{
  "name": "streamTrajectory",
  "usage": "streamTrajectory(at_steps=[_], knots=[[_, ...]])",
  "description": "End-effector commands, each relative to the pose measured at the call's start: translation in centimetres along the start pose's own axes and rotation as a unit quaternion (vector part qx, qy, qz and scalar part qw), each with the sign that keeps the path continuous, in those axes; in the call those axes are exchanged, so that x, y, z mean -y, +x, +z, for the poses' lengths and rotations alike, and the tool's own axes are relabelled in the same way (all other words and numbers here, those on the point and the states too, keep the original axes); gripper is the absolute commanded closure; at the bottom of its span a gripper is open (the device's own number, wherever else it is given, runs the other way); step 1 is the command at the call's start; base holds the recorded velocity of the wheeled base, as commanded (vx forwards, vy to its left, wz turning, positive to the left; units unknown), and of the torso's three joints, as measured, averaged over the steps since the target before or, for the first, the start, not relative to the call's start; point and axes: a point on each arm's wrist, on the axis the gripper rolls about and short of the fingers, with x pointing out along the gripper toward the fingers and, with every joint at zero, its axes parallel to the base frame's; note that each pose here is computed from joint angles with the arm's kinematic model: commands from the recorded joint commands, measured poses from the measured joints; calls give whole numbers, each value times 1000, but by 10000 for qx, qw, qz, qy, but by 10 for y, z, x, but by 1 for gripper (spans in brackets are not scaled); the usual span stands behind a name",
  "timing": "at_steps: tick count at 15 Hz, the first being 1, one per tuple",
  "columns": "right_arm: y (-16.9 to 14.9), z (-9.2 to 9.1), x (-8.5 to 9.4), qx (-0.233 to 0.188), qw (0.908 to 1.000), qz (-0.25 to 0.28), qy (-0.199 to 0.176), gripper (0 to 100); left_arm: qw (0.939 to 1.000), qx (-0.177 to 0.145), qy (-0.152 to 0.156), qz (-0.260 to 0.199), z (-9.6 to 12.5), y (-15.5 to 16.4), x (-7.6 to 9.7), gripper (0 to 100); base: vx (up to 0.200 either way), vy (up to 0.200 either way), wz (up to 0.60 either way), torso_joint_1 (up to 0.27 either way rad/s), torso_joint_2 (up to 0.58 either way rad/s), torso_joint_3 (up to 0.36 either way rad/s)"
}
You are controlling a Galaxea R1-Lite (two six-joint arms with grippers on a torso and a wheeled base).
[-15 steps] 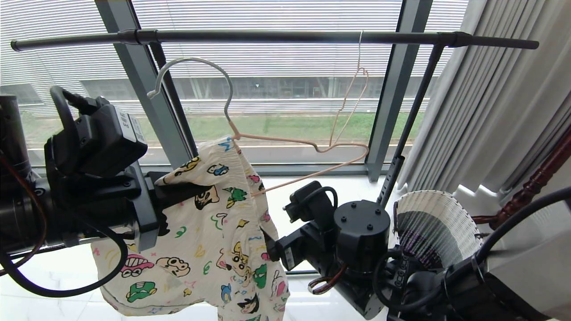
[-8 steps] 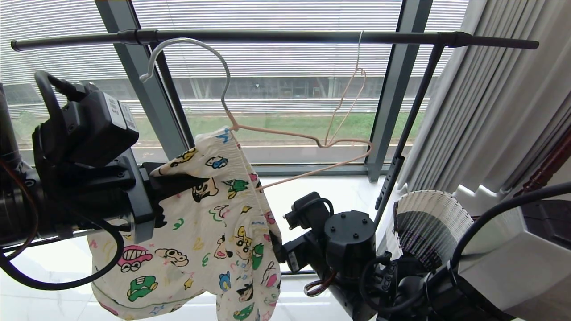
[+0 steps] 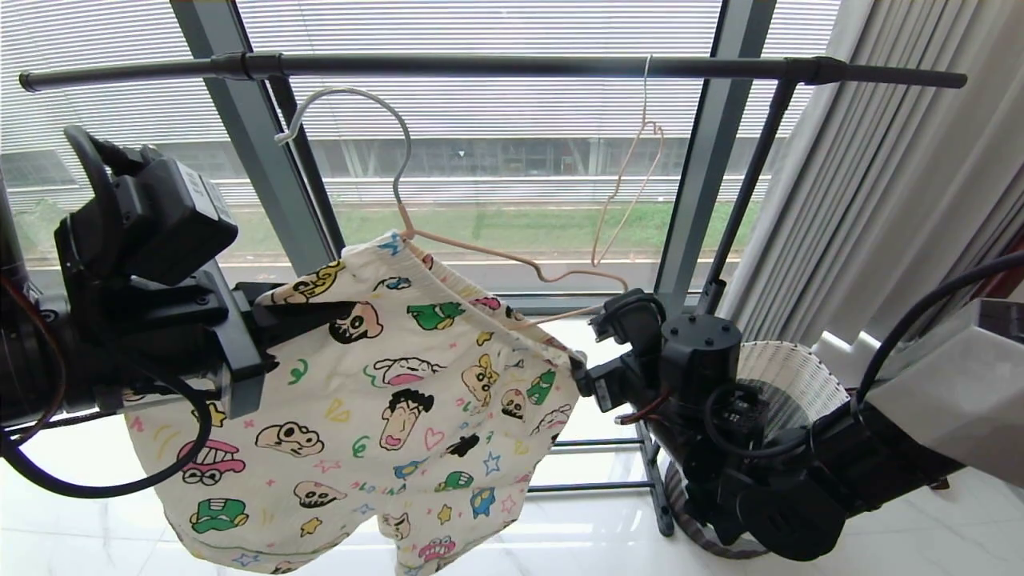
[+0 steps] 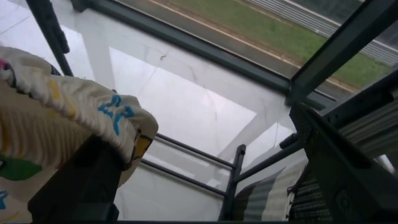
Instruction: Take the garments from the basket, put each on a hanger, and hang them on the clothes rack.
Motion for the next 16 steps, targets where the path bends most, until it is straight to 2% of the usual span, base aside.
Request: streamTrajectory(at_steps=[1,5,9,13,14,15,16], knots=[[4,9,25,90,9994,-321,-5,0,9999,-82,-41,99,-4,-2,-3,100,0,0,0,0,0,0],[2,18,41,203,9985,-513,40,0,9993,-334,-183,-15,-20,-1,5,100,0,0,0,0,0,0],[-5,33,55,394,9970,-657,134,0,9983,-580,49,-104,-34,5,6,100,0,0,0,0,0,0],[-21,54,62,598,9961,-617,209,0,9941,-1057,-136,-182,-52,26,5,100,0,0,0,0,0,0],[-27,60,60,654,9961,-557,223,0,9921,-1240,-163,-77,-55,29,4,100,0,0,0,0,0,0],[-38,69,55,692,9966,-377,222,0,9894,-1426,-258,119,-57,33,1,100,0,0,0,0,0,0],[-50,76,49,702,9974,-20,180,0,9883,-1406,-517,272,-53,35,-5,100,0,0,0,0,0,0]])
